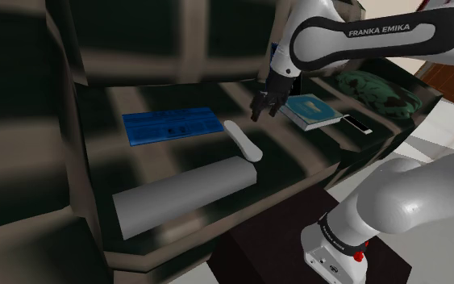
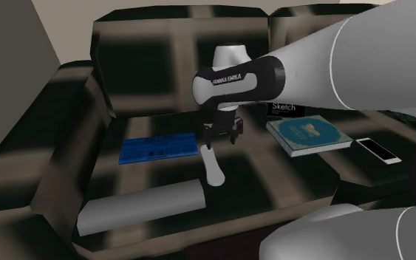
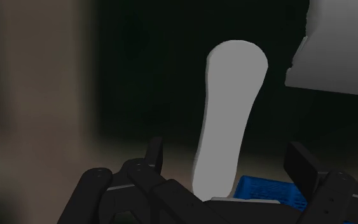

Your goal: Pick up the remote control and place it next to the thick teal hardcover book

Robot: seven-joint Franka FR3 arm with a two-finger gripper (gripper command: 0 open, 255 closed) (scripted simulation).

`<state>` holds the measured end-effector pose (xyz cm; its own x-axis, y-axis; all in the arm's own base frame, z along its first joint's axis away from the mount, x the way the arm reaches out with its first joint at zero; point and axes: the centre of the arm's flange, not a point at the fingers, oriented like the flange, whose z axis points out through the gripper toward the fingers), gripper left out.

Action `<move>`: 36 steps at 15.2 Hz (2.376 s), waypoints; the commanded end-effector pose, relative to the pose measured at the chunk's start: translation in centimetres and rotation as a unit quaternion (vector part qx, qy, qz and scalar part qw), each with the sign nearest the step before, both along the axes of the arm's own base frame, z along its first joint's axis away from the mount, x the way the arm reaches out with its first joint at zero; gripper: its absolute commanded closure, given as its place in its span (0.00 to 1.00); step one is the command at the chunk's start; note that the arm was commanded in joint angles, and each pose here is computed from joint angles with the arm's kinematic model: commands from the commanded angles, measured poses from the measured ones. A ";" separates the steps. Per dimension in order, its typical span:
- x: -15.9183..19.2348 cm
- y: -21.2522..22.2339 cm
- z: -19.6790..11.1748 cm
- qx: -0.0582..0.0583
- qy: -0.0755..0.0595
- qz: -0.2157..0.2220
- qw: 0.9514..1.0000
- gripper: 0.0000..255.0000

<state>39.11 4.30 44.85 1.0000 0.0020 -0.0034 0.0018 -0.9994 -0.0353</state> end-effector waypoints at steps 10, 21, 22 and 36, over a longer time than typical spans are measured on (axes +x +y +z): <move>3.7 2.6 -9.6 -0.009 0.000 -0.014 1.000 0.00; 3.7 2.6 -11.5 -0.009 0.000 -0.014 1.000 0.00; 3.7 2.6 -11.5 -0.009 0.000 -0.014 1.000 1.00; 3.7 2.6 -8.8 -0.009 0.000 -0.014 1.000 1.00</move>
<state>42.77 6.93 35.40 0.9996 -0.0265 -0.0025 -0.0266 -0.9995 -0.0168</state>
